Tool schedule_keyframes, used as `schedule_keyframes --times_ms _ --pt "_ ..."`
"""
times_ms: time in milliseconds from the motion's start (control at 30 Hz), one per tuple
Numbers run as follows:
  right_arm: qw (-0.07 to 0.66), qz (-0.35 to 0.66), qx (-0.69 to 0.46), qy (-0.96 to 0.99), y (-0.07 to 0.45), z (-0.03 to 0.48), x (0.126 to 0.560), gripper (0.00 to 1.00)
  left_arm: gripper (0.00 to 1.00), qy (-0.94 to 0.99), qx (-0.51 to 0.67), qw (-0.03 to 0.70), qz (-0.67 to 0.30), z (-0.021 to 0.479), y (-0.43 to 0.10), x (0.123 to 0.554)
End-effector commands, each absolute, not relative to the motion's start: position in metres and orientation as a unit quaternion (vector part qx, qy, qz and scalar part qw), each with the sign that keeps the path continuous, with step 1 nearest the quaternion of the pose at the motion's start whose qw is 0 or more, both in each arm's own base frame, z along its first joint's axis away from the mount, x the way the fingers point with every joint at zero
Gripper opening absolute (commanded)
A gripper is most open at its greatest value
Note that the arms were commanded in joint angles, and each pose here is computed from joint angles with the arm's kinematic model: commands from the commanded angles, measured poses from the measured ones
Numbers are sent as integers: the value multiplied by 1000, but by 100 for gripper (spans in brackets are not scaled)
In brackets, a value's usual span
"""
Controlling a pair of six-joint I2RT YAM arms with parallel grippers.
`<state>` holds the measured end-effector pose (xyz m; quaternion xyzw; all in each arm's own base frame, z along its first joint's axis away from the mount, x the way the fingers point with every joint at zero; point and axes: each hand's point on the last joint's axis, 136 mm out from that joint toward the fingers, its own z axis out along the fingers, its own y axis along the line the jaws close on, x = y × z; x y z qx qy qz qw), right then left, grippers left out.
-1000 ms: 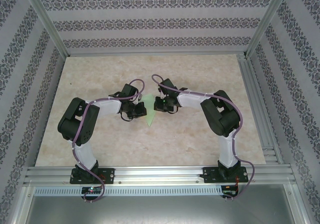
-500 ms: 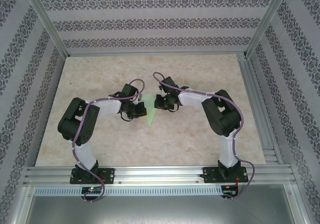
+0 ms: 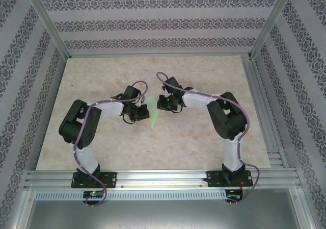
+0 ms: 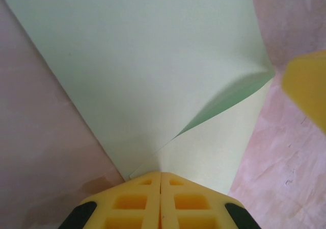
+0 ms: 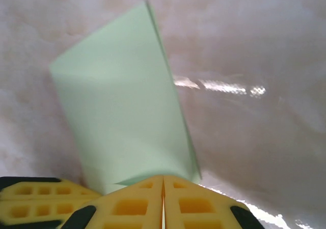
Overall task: Fold a paper plane with a square sheet of paper (pick it up from the middle)
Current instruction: Third fold the triangle at the center of the table.
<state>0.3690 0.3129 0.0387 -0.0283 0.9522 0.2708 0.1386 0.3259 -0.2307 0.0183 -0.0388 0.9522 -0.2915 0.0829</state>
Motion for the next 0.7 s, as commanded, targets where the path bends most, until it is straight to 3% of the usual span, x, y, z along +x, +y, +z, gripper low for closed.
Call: schedule_keyframes --times_ms 0,500,667 --pt "161 279 -42 946 314 54 379 9 8 966 -38 64 -249 -1 -219 317" --pt "102 229 -31 968 303 5 366 10 10 965 -26 68 -250 1 -221 319" --pt "111 232 -9 966 294 14 355 10 13 960 1 83 -267 13 -232 330"
